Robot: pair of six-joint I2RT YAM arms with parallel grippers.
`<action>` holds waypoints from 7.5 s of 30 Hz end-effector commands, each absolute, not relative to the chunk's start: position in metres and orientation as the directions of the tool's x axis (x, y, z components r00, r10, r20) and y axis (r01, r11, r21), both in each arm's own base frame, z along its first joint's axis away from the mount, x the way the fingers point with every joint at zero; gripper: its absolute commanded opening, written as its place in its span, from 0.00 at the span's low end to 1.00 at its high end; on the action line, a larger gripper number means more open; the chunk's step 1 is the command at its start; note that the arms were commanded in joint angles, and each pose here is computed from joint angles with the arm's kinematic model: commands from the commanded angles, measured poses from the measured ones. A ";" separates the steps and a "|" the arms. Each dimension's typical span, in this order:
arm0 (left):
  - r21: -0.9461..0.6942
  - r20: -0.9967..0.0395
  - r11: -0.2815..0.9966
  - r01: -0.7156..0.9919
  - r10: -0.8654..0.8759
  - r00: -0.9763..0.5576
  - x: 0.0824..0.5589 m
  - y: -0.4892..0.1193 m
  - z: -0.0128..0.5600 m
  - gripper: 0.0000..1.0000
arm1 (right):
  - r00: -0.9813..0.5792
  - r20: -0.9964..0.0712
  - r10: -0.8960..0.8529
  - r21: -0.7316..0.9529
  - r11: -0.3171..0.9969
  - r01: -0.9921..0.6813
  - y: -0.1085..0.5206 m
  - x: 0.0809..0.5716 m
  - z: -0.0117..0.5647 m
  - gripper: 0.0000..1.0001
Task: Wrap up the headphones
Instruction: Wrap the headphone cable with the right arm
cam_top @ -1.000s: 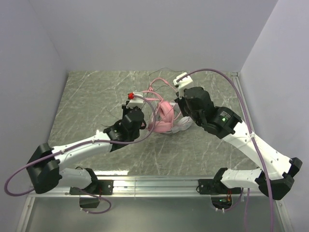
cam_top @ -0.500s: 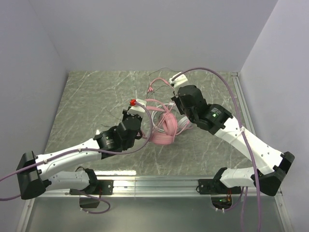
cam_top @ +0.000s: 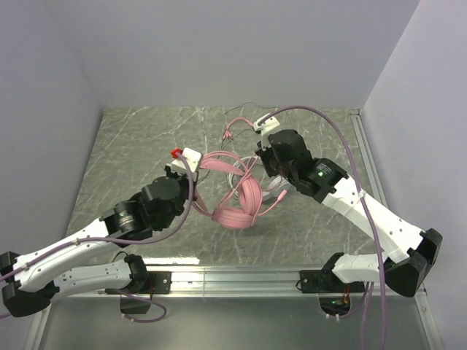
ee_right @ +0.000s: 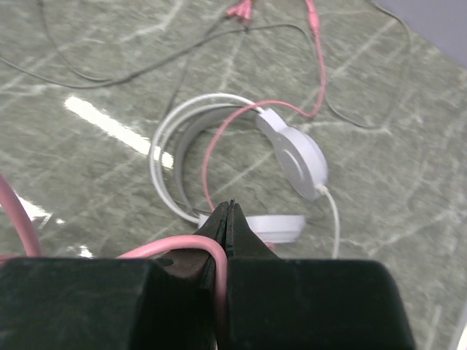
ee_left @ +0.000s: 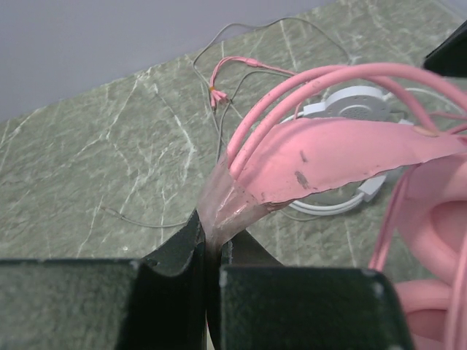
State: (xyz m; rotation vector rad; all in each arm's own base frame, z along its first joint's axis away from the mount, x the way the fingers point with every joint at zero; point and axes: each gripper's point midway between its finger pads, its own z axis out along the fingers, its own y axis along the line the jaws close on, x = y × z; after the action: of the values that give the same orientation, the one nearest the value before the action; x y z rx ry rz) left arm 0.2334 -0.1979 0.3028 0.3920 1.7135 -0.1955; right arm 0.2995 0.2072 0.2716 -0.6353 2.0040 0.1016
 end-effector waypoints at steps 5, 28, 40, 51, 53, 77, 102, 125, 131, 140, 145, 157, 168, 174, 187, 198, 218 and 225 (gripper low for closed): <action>-0.019 -0.973 0.855 0.519 0.103 -0.206 0.199 -0.205 0.325 0.00 | -0.274 -0.941 -0.198 -0.081 0.919 -0.385 0.196 0.329 0.300 0.00; -0.220 -0.881 0.866 0.449 0.021 -0.472 0.204 -0.224 0.337 0.00 | 0.010 -1.000 -0.003 -0.008 0.840 -0.543 0.216 0.310 0.305 0.08; -0.254 -0.868 0.849 0.464 0.012 -0.496 0.202 -0.233 0.357 0.00 | 0.061 -0.997 0.037 -0.005 0.822 -0.569 0.228 0.316 0.302 0.17; -0.274 -0.860 0.851 0.448 -0.008 -0.510 0.204 -0.235 0.369 0.00 | 0.057 -0.997 0.056 0.011 0.802 -0.598 0.238 0.320 0.290 0.20; -0.281 -0.861 0.850 0.445 -0.018 -0.509 0.204 -0.234 0.374 0.00 | 0.051 -0.997 0.058 0.015 0.796 -0.605 0.241 0.320 0.288 0.23; -0.342 -0.861 0.810 0.476 -0.067 -0.504 0.208 -0.246 0.415 0.00 | 0.017 -0.999 0.050 0.028 0.781 -0.624 0.264 0.344 0.245 0.16; -0.506 -0.839 0.736 0.450 -0.300 -0.453 0.243 -0.261 0.454 0.00 | -0.264 -0.944 0.197 0.329 0.583 -0.743 0.300 0.310 0.199 0.00; -0.770 -0.637 0.593 0.233 -0.714 -0.291 0.324 -0.216 0.454 0.00 | -0.484 -0.865 0.132 0.498 0.347 -0.795 0.354 0.223 0.171 0.00; -0.787 -0.616 0.557 0.265 -0.736 -0.282 0.319 -0.211 0.467 0.00 | -0.513 -0.845 0.148 0.531 0.336 -0.778 0.354 0.219 0.167 0.01; -0.779 -0.623 0.553 0.295 -0.734 -0.270 0.300 -0.200 0.483 0.00 | -0.473 -0.862 0.181 0.505 0.370 -0.780 0.352 0.233 0.190 0.04; -0.776 -0.626 0.554 0.301 -0.730 -0.272 0.296 -0.198 0.488 0.00 | -0.436 -0.873 0.218 0.487 0.346 -0.802 0.352 0.236 0.203 0.12; -0.761 -0.645 0.592 0.265 -0.734 -0.213 0.303 -0.186 0.493 0.00 | -0.416 -0.873 0.257 0.479 0.287 -0.829 0.357 0.238 0.212 0.15; -0.747 -0.663 0.632 0.207 -0.732 -0.158 0.328 -0.174 0.491 0.00 | -0.432 -0.869 0.242 0.487 0.265 -0.832 0.343 0.215 0.203 0.15; -0.746 -0.665 0.633 0.207 -0.729 -0.166 0.334 -0.177 0.486 0.00 | -0.406 -0.884 0.232 0.460 0.269 -0.847 0.335 0.203 0.204 0.15; -0.721 -0.693 0.677 0.149 -0.710 -0.126 0.344 -0.163 0.482 0.00 | -0.308 -0.924 0.228 0.356 0.216 -0.909 0.323 0.178 0.234 0.15; -0.699 -0.715 0.705 0.119 -0.691 -0.108 0.356 -0.160 0.475 0.00 | -0.287 -0.939 0.187 0.319 0.170 -0.932 0.319 0.152 0.243 0.15; -0.707 -0.707 0.707 -0.013 -0.707 -0.034 0.414 -0.150 0.440 0.00 | -0.325 -0.927 0.189 0.328 -0.016 -0.944 0.320 0.100 0.277 0.15; -0.713 -0.700 0.699 -0.055 -0.714 0.002 0.423 -0.145 0.424 0.00 | -0.338 -0.920 0.198 0.327 -0.085 -0.941 0.319 0.084 0.291 0.15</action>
State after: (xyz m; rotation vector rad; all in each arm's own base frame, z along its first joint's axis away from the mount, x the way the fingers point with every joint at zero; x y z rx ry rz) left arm 0.4010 -0.1671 0.3541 -0.4814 1.8186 -0.4875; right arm 0.1195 0.3173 0.2633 -0.7893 1.3811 1.4563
